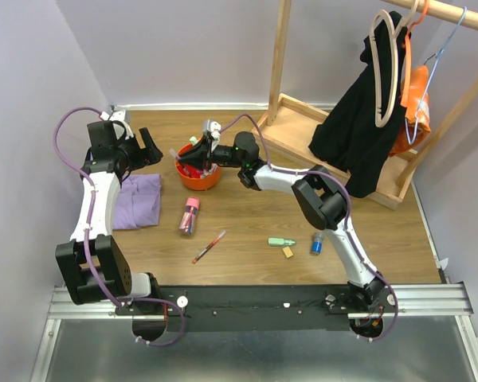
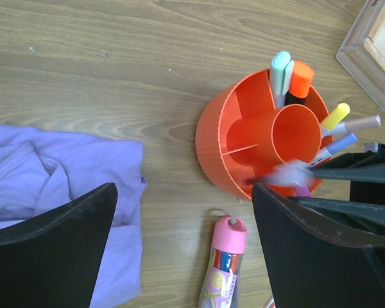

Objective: Sort the stationery into containers
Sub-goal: Place the pen in the storage box, then pick up the pen from the center of the board.

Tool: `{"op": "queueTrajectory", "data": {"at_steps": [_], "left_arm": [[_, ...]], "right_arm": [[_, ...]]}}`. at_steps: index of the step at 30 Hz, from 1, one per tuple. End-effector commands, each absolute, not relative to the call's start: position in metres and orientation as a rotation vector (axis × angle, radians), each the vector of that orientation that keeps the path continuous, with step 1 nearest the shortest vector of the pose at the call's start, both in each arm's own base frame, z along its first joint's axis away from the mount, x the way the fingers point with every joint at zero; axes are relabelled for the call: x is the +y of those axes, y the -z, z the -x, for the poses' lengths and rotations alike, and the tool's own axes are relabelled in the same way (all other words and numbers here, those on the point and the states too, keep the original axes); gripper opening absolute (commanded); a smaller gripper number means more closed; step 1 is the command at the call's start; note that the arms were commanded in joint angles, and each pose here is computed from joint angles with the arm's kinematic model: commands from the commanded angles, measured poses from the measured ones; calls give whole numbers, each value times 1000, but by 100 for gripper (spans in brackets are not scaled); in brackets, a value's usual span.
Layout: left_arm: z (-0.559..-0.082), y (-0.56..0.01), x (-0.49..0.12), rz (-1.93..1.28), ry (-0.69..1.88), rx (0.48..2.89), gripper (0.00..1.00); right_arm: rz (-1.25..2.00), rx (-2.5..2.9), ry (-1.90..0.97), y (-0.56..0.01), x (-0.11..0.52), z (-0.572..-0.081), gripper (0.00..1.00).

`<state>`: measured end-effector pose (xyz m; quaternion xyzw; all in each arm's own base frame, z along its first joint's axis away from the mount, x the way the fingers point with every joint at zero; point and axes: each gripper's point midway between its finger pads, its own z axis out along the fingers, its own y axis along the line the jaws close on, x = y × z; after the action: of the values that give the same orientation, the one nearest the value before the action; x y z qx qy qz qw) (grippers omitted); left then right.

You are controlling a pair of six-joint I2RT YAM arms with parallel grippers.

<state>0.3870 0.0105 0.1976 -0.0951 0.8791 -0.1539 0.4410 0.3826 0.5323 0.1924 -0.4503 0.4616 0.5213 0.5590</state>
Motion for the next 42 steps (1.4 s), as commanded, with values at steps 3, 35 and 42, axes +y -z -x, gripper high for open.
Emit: {"op": "queueTrajectory", "data": {"at_steps": [3, 35, 42], "left_arm": [[-384, -212, 8, 216, 412, 2141, 95], [-220, -202, -144, -882, 677, 2262, 75], [-209, -151, -167, -971, 613, 2417, 66]], "right_arm": [[1038, 1080, -1152, -210, 522, -388, 41], [814, 1981, -837, -180, 320, -304, 46], [442, 1902, -522, -252, 246, -360, 57]]}}
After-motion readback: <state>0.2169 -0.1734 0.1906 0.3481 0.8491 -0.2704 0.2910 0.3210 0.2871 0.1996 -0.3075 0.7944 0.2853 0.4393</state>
